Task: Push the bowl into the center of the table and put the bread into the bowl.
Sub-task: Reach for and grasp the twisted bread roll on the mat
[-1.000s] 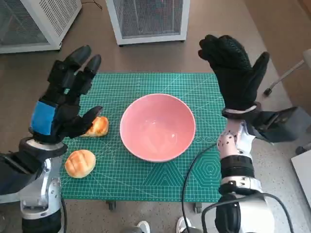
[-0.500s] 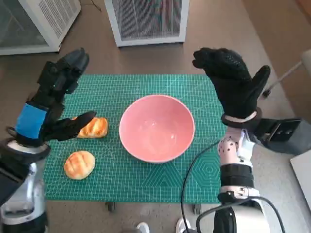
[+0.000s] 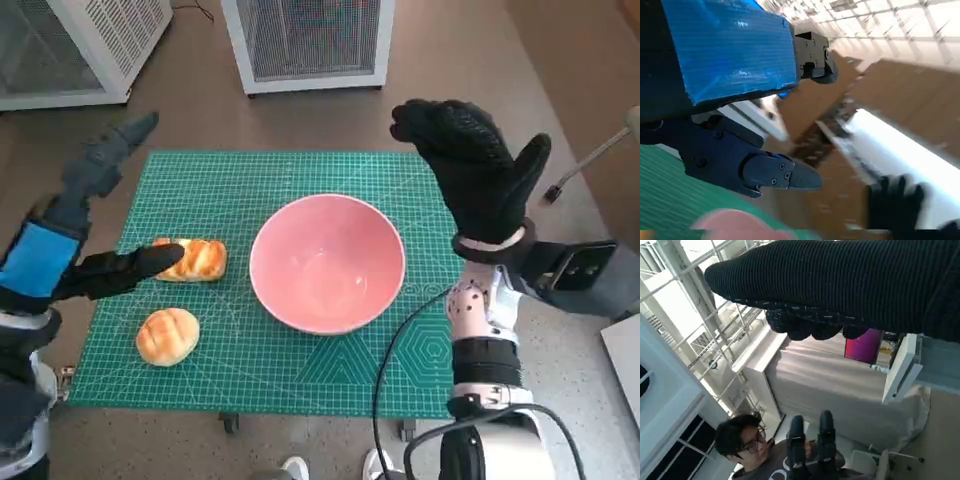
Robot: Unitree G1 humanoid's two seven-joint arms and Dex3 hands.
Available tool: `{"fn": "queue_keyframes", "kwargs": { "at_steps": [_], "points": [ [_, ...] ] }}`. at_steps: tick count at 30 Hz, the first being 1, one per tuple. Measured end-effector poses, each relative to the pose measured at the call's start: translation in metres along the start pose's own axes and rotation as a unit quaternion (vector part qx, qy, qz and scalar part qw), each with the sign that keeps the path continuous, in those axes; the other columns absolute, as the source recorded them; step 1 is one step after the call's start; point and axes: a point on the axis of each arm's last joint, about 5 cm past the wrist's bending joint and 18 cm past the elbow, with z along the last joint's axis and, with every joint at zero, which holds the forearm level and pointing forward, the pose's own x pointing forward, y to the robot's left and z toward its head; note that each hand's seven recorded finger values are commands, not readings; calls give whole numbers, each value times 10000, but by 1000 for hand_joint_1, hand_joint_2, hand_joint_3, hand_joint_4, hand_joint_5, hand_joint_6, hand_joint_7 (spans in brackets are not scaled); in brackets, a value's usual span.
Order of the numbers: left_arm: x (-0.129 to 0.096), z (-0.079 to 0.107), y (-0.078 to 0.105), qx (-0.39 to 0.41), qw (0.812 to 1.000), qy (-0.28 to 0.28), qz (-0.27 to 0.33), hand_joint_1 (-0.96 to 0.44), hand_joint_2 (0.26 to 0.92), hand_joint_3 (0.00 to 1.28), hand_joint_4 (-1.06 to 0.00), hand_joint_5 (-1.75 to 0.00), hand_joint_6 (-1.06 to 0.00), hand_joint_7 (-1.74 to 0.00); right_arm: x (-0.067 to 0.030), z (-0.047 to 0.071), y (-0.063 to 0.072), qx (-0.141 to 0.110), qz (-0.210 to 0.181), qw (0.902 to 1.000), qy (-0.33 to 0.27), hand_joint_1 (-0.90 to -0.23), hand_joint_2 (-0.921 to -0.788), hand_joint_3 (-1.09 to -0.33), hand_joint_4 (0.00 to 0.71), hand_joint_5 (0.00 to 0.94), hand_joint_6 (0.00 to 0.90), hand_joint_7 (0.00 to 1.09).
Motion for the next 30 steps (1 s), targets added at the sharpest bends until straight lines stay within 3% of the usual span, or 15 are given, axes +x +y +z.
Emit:
{"fn": "queue_keyframes", "kwargs": {
  "at_steps": [7, 10, 20, 30],
  "points": [
    [45, 82, 56, 1188, 9840, 1157, -651, -266, 760, 2, -180, -1, -242, -163, -49, -5, -12, -39, -96, 9999, 54, -469, -921, -402, 373, 0, 582, 15],
    [77, 52, 7, 1387, 9738, 1514, -980, -263, 751, 2, -178, 0, -291, -121, -69, -12, -12, -22, -116, 9999, 84, -467, -921, -399, 373, 0, 580, 14],
    [188, -138, -181, 1792, 9454, 2202, -1599, -291, 752, 2, -174, 0, -329, -72, -106, -33, -8, 1, -15, 9999, 133, -466, -921, -447, 370, 0, 579, 11],
    [324, -317, -307, 1867, 9337, 2514, -1734, -184, 755, 2, -185, -2, -334, -43, -162, -74, -5, 23, 130, 9997, 229, -463, -921, -452, 376, 3, 580, 9]
  ]
}}
